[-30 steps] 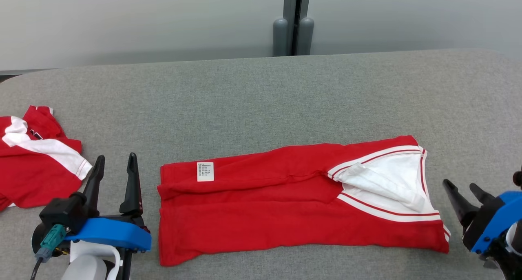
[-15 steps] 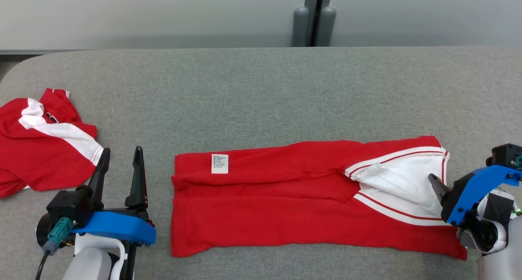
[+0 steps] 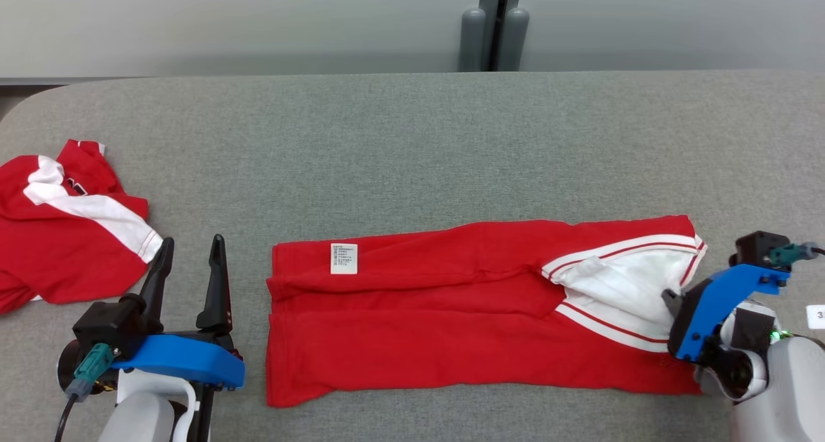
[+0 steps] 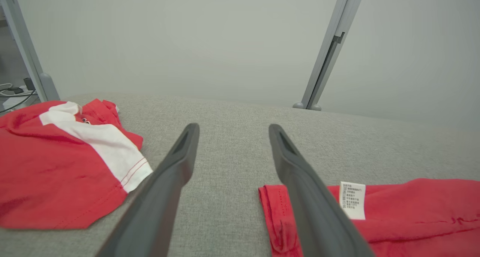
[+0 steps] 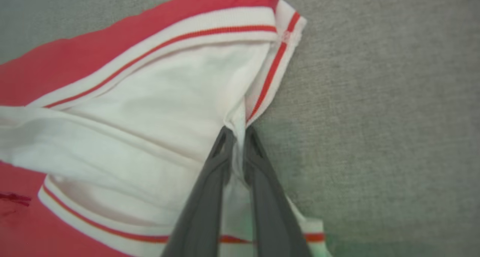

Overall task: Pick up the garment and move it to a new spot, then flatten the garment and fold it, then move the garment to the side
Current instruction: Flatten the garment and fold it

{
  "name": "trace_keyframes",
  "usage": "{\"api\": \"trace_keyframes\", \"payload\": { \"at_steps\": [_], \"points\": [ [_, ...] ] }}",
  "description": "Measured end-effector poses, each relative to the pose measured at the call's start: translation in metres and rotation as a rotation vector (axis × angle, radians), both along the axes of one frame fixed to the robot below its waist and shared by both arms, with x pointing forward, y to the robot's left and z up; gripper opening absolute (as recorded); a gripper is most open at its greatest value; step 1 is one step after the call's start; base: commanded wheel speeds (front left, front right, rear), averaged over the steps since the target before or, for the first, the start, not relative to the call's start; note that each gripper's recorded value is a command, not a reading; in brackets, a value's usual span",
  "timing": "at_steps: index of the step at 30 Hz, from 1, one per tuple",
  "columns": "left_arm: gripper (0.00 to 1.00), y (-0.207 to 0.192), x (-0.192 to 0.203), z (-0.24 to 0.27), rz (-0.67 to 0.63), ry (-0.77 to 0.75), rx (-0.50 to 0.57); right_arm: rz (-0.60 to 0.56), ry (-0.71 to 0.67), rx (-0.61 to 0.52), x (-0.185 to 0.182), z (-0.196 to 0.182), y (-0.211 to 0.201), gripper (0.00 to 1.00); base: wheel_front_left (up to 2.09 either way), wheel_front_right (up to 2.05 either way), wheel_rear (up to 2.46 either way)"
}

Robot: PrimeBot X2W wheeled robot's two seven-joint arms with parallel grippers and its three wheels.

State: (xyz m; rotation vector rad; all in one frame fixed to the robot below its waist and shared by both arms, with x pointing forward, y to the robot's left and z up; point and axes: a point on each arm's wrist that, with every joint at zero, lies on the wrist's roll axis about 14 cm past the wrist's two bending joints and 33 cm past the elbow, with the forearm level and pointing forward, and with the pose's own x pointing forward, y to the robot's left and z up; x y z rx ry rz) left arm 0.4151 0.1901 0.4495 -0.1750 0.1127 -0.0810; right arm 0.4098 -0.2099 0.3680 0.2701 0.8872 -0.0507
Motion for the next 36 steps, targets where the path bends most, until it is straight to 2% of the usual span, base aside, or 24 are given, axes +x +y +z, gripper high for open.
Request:
{"api": "trace_keyframes", "payload": {
  "at_steps": [5, 11, 17, 22, 25, 29, 36],
  "points": [
    [1.0, -0.005, 0.004, 0.0, -0.015, -0.002, -0.004, -0.001, -0.069, 0.009, 0.004, 0.015, -0.002, 0.0, 0.0, 0.0, 0.0],
    [1.0, -0.014, 0.007, 0.001, -0.043, -0.008, 0.0, -0.076, -0.166, -0.098, 0.006, 0.048, -0.059, 0.0, 0.0, 0.0, 0.0],
    [1.0, -0.018, 0.007, 0.002, -0.055, -0.01, -0.005, -0.139, -0.236, -0.27, -0.001, 0.083, -0.116, 0.0, 0.0, 0.0, 0.0],
    [1.0, -0.019, 0.006, 0.005, -0.055, -0.018, -0.006, -0.171, -0.274, -0.338, -0.009, 0.105, -0.135, 0.0, 0.0, 0.0, 0.0],
    [1.0, -0.018, 0.005, 0.007, -0.054, -0.022, -0.006, -0.171, -0.285, -0.339, -0.013, 0.11, -0.132, 0.0, 0.0, 0.0, 0.0],
    [1.0, -0.019, 0.003, 0.01, -0.056, -0.029, -0.008, -0.121, -0.294, -0.313, -0.015, 0.11, -0.107, 0.0, 0.0, 0.0, 0.0],
    [1.0, -0.014, 0.0, 0.012, -0.05, -0.035, 0.003, 0.079, -0.309, -0.272, -0.009, 0.114, -0.038, 0.0, 0.0, 0.0, 0.0]
  ]
}}
